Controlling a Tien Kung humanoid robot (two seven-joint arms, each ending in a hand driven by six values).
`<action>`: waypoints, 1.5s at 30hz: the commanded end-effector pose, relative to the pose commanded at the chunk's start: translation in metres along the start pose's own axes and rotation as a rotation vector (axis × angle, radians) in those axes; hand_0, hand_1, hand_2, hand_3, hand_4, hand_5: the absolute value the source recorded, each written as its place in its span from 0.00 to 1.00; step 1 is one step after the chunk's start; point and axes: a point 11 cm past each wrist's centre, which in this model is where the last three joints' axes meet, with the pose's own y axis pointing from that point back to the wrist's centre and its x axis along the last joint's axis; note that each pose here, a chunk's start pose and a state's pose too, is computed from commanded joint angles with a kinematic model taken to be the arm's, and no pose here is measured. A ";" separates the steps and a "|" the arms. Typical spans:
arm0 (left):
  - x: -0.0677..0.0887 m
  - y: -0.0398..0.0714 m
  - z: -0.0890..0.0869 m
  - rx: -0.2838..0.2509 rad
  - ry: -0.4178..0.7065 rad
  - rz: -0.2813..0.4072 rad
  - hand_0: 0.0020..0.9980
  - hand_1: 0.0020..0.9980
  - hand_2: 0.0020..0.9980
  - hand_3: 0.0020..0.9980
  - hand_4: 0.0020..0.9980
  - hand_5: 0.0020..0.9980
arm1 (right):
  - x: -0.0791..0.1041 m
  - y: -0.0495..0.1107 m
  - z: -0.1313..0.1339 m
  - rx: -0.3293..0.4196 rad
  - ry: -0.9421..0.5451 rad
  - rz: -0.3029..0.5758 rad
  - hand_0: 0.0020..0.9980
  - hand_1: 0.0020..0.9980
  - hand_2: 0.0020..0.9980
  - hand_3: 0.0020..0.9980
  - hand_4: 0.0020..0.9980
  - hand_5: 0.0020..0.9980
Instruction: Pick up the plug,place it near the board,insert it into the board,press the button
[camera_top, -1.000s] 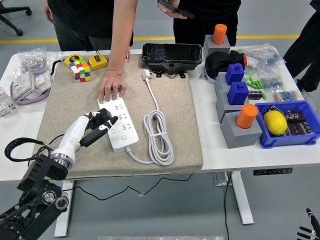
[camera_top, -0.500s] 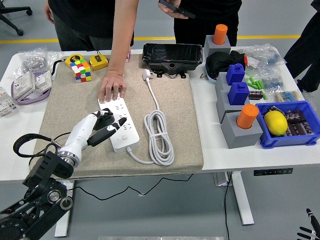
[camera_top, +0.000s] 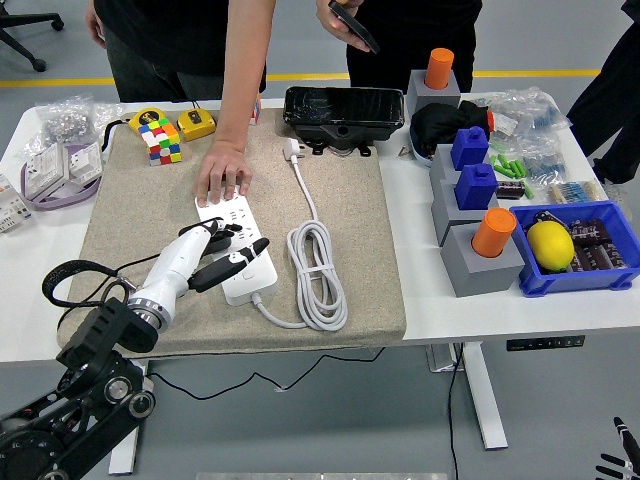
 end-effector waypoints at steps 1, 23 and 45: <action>0.002 0.000 0.001 -0.007 0.002 0.012 0.95 0.86 0.81 0.81 1.00 1.00 | 0.000 0.000 0.000 0.001 0.000 0.000 0.67 0.58 0.60 0.64 1.00 1.00; 0.015 0.020 0.064 -0.202 -0.308 -0.011 0.22 0.10 0.17 0.68 0.57 0.00 | -0.001 0.000 -0.002 0.003 -0.007 -0.001 0.67 0.58 0.60 0.64 1.00 1.00; -0.003 0.017 0.047 -0.082 -0.477 -0.238 0.18 0.03 0.12 0.87 0.68 0.00 | -0.001 0.000 -0.003 0.006 -0.010 -0.002 0.67 0.58 0.60 0.64 1.00 1.00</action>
